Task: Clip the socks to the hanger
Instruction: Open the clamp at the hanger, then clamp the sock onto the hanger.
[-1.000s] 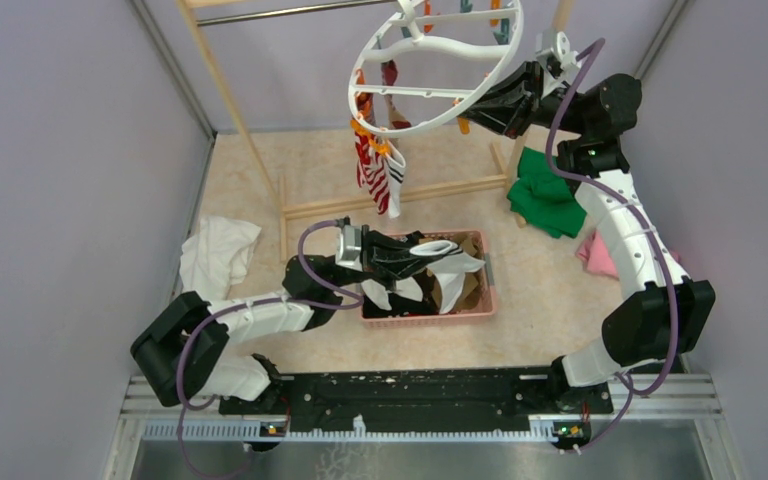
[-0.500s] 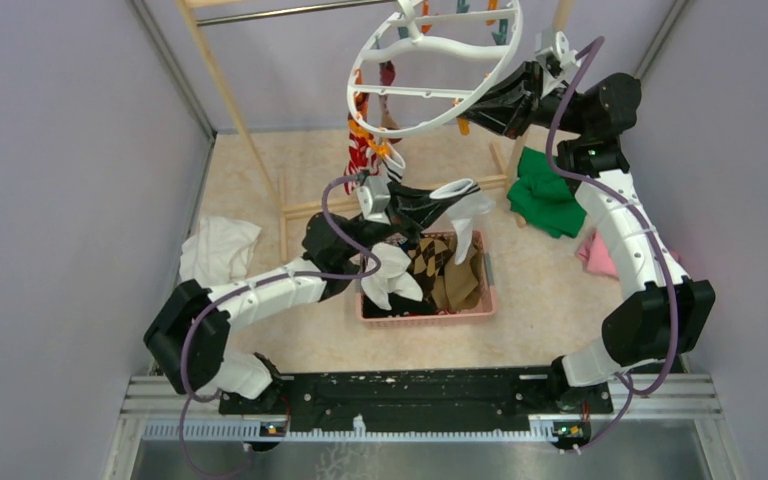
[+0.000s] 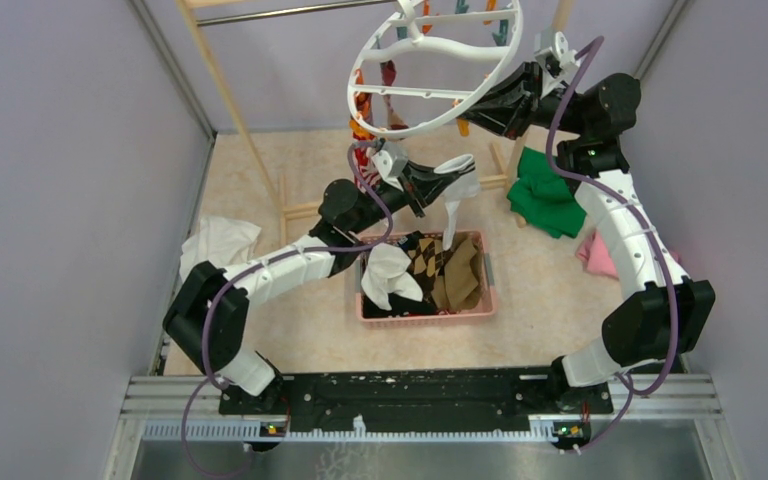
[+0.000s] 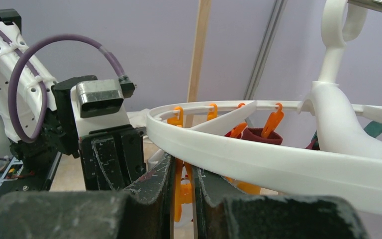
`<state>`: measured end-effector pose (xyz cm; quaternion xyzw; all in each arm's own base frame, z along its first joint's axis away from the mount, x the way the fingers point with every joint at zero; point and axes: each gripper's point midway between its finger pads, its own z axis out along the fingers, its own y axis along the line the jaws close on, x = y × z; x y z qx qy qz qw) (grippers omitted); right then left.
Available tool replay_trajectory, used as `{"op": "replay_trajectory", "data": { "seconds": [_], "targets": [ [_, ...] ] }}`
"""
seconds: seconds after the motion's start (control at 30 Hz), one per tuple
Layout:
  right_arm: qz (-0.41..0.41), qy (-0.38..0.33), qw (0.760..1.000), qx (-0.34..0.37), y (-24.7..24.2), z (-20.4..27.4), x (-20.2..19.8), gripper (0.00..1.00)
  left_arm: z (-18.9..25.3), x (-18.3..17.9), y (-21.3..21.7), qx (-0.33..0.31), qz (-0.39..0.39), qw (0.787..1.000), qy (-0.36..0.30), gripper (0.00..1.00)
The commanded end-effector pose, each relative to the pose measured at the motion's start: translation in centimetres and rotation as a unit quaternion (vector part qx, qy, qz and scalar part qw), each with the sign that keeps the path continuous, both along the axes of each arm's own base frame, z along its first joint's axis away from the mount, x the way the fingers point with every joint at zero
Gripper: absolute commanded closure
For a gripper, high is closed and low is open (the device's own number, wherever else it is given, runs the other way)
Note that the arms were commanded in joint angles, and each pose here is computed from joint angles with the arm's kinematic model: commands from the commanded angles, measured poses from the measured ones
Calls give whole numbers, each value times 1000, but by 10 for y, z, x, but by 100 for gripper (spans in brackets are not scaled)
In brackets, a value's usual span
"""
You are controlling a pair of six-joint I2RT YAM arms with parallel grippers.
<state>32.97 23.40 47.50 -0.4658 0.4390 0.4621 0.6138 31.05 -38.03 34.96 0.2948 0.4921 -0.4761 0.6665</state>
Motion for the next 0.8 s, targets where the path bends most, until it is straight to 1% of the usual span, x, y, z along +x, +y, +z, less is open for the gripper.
{"op": "replay_trajectory", "data": {
  "seconds": [0.0,0.4,0.77],
  "targets": [
    [14,-20,1000,2,2,12,-17,93,38,2,-1,-30,-5,999,-28,100],
    [16,-19,1000,1,3,12,-19,93,40,24,-8,-25,14,1000,1,100],
    [17,-15,1000,-1,3,8,-17,94,49,32,-6,-35,19,999,8,100]
  ]
}}
